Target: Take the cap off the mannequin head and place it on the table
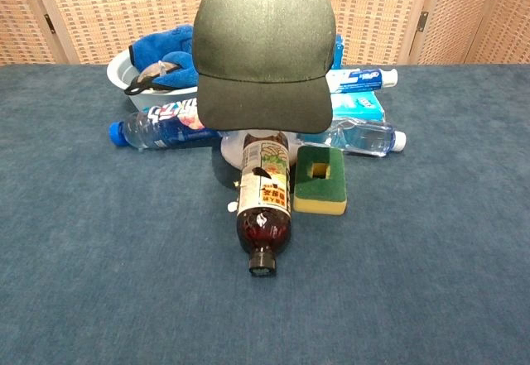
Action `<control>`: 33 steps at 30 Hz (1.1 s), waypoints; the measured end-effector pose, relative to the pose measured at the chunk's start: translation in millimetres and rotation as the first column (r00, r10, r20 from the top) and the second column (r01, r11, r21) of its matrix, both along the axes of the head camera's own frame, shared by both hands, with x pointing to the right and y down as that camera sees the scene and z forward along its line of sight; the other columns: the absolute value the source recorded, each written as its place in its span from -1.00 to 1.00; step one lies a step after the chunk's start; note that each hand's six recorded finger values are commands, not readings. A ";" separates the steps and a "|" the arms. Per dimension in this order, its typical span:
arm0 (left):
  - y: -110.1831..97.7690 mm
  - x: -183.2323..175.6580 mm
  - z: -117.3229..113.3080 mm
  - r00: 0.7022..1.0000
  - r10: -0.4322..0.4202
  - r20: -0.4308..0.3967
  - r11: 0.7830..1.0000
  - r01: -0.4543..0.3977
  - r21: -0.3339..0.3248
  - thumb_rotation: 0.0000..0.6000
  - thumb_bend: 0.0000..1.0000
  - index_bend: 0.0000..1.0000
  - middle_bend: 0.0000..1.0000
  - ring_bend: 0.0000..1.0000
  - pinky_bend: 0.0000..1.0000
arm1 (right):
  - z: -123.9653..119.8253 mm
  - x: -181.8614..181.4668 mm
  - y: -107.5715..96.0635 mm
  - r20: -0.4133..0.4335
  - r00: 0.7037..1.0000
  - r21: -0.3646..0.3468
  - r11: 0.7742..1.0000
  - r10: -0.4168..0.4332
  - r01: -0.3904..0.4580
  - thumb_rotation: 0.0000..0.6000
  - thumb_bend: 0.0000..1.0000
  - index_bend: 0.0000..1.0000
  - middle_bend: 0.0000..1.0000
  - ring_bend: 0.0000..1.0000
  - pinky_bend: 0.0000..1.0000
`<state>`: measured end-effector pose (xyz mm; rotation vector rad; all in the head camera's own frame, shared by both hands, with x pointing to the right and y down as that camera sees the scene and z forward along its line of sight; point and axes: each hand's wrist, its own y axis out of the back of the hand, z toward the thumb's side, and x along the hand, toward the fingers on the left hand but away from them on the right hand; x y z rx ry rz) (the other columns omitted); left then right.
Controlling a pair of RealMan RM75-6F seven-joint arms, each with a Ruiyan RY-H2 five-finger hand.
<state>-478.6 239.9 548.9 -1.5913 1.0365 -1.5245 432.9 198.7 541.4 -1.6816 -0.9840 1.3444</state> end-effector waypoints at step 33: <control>3.2 -1.3 -6.3 1.000 -0.008 0.004 1.000 0.008 0.005 1.00 -0.54 -0.44 -0.66 -0.65 -0.80 | 25.2 -112.0 -52.1 0.064 0.954 0.075 0.955 -0.292 0.287 1.00 -1.00 -0.40 -0.64 -0.92 -0.98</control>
